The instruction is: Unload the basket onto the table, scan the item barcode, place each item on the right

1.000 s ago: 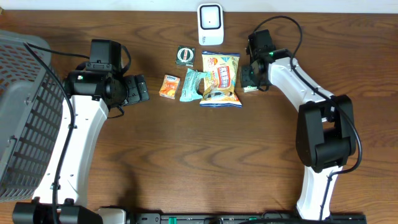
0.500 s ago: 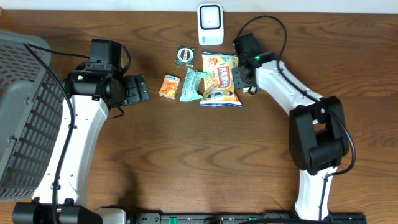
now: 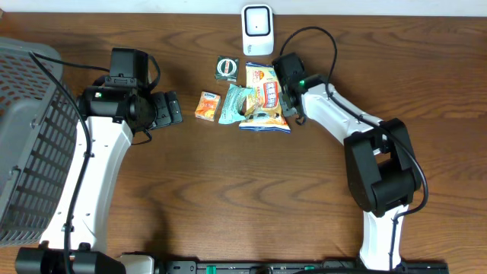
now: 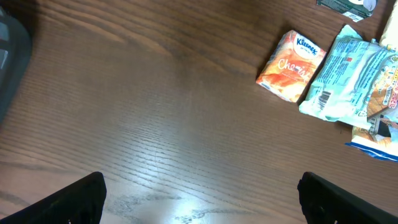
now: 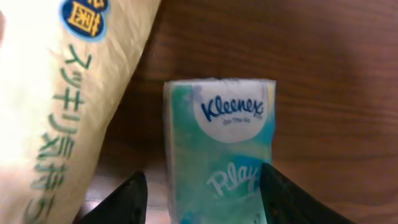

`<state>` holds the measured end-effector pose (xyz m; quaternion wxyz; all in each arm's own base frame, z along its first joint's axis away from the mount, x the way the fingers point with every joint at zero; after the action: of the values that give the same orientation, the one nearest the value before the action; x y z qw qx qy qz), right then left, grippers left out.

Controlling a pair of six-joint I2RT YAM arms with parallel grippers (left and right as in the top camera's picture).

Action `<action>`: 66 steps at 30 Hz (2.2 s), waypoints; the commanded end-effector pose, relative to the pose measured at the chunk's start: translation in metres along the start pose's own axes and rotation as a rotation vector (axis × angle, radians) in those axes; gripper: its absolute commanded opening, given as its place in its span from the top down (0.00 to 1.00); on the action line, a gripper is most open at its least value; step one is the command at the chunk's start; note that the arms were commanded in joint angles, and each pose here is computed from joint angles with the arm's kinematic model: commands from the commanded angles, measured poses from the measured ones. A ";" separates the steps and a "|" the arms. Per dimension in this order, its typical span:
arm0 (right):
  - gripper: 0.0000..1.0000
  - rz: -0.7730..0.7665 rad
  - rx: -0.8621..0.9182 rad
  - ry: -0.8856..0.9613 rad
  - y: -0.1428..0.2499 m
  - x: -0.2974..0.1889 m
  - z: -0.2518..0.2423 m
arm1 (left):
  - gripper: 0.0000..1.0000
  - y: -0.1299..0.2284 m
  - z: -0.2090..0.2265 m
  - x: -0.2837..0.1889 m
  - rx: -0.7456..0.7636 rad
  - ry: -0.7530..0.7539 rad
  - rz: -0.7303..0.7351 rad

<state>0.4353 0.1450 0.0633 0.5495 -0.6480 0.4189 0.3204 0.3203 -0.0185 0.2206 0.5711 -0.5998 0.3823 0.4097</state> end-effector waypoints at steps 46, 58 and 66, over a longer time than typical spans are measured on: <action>0.56 0.429 0.591 -0.880 0.056 0.005 -0.134 | 0.02 -0.001 0.002 0.000 0.005 -0.013 0.002; 0.54 0.518 0.565 -0.544 0.051 -0.004 -0.171 | 0.02 -0.001 0.002 0.000 0.005 -0.013 0.002; 0.49 0.540 0.505 -0.564 0.041 -0.019 -0.153 | 0.02 -0.001 0.002 0.000 0.005 -0.013 0.002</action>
<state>0.3830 -0.0165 0.0881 0.6917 -0.2289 0.4766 0.4920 0.3203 -0.0185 0.2206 0.5711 -0.5998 0.3823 0.4097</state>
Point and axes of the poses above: each gripper's point midway between its finger pads, its own x axis out along the fingers, its own z axis along the line the jaws close on, y = z × x, the point moved 5 cm from there along -x, back along the fingers, and after that the axes turned 12 degrees about x, right-handed, at the moved point
